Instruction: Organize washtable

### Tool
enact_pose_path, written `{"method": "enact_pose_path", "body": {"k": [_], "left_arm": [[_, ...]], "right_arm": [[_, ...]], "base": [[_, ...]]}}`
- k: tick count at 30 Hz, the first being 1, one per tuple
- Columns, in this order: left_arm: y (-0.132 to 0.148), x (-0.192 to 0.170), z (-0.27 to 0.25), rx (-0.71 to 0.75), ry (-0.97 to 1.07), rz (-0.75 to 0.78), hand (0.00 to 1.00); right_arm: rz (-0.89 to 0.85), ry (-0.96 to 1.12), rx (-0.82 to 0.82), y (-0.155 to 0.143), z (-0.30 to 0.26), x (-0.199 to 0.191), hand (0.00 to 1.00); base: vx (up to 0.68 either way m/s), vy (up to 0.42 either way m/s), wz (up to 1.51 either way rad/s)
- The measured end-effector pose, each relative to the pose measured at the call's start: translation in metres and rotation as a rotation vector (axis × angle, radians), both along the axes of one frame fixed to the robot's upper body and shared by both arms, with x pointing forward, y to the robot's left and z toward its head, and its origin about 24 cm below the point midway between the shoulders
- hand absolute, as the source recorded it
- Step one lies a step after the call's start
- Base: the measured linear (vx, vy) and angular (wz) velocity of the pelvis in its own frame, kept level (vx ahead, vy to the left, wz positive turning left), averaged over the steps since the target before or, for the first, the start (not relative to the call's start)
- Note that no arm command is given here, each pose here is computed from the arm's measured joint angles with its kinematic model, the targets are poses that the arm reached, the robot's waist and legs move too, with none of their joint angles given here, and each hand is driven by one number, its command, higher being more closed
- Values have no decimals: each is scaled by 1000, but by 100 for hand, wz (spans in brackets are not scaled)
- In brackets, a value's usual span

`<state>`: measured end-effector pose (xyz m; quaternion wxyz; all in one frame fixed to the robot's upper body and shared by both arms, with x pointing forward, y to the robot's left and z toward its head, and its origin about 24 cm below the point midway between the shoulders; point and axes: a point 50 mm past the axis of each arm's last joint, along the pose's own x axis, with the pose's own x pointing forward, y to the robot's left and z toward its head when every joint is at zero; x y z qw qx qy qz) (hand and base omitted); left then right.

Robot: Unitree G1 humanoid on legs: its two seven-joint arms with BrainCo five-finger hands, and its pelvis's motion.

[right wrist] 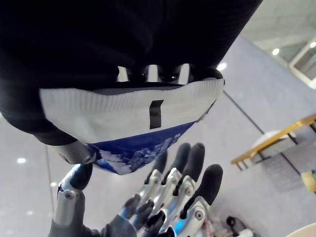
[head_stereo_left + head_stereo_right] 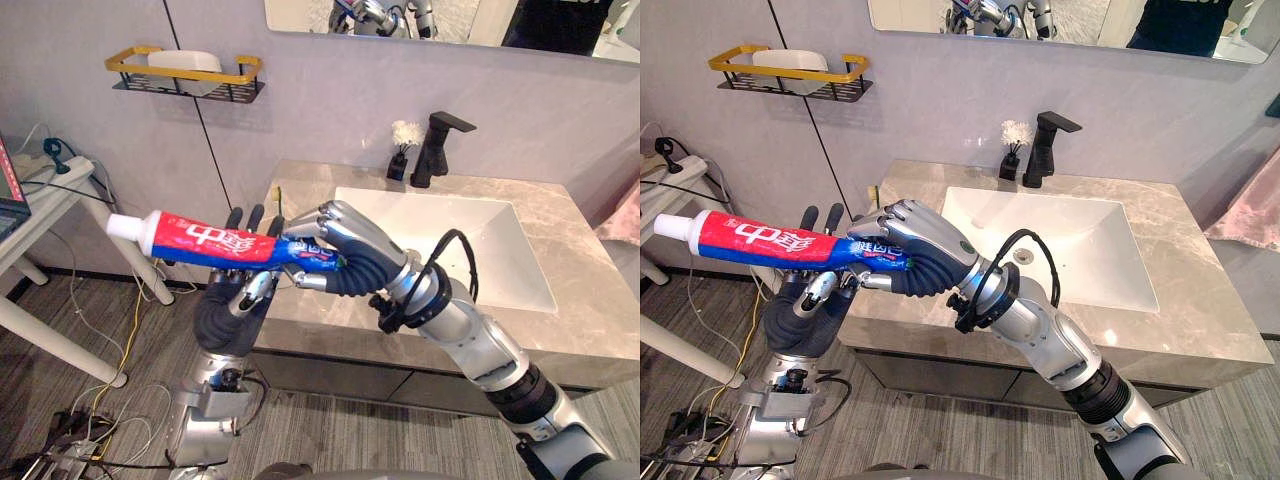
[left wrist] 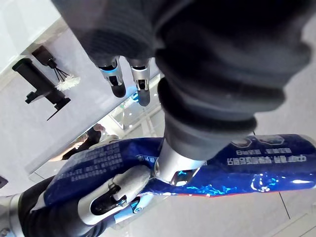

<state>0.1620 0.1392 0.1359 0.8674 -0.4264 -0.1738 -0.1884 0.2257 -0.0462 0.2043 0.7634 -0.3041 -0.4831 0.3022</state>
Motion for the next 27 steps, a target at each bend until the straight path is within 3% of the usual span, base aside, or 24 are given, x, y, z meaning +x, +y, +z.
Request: {"method": "enact_pose_path", "body": {"k": [11, 22, 23, 27], "left_arm": [[-3, 1, -5, -3, 28, -12, 0], [-2, -1, -8, -5, 58, -1, 0], [-2, -1, -8, -5, 59, -1, 100], [-2, -1, -8, -6, 60, 2, 100]], "right_arm": [[-57, 234, -28, -5, -48, 2, 100], [-68, 297, -26, -6, -61, 1, 100], [-69, 302, -25, -6, -62, 1, 100], [-71, 307, -25, -6, -63, 1, 100]], "base": [[0, 1, 0], [0, 0, 0], [0, 0, -5], [0, 0, -2]]}}
